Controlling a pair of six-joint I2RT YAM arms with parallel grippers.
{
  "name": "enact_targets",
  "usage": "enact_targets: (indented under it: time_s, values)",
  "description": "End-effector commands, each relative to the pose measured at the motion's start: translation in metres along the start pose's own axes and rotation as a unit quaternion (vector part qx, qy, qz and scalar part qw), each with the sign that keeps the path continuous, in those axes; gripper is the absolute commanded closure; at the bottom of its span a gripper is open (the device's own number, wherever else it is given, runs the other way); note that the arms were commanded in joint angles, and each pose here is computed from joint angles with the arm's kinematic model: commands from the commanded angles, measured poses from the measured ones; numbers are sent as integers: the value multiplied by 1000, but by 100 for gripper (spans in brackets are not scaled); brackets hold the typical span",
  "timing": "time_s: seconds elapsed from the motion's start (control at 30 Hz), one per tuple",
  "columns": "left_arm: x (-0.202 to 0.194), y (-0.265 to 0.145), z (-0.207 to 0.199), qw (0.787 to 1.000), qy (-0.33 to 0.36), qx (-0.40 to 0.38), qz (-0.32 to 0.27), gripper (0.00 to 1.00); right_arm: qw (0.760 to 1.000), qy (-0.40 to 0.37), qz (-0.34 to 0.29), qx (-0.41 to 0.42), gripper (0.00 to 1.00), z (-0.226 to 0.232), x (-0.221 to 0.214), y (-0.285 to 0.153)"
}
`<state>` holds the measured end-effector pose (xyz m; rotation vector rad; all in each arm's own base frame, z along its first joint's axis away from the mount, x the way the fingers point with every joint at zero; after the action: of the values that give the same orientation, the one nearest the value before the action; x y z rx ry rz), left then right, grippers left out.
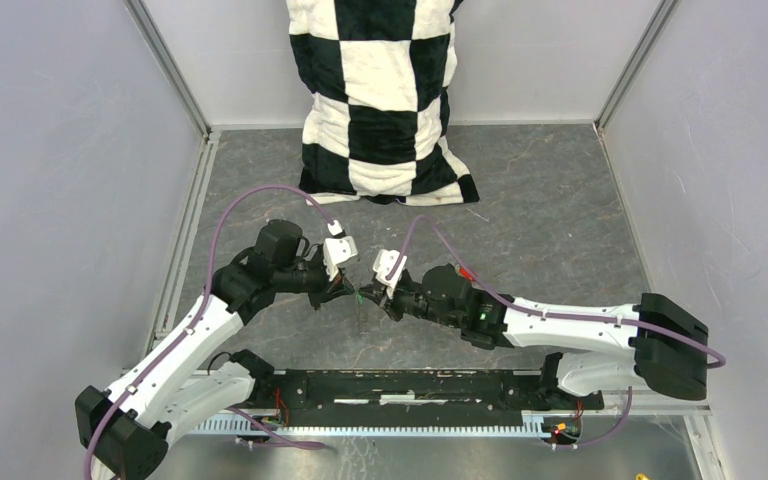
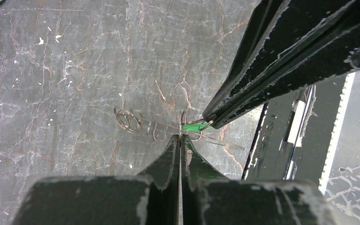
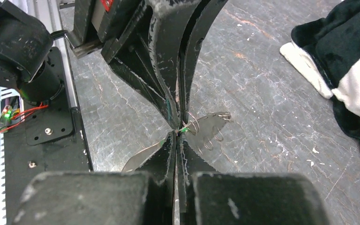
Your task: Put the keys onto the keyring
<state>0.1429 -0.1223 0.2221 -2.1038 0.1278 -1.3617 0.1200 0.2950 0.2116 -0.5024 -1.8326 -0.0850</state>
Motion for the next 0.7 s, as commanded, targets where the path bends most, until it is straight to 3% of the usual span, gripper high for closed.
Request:
enact_targets:
  time_s: [0.0, 0.67]
  values:
    - [22, -5, -1, 999, 21, 9, -36, 98, 998, 8, -48, -49, 100, -7, 22, 5]
    - [20, -5, -2, 999, 8, 7, -38, 98, 994, 12, -69, -81, 100, -6, 30, 10]
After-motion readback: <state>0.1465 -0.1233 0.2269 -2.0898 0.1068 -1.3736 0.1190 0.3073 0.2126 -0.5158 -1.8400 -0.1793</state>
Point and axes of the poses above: each gripper's point midway between its finger pads, its own y axis out along the fingers, its own z axis along the line the jaws close on, x = y × z, the point moved 10 cm from there along -y, back along the fingers, and after that the axes turned 15 degrees about -y, right-handed, at the moved point
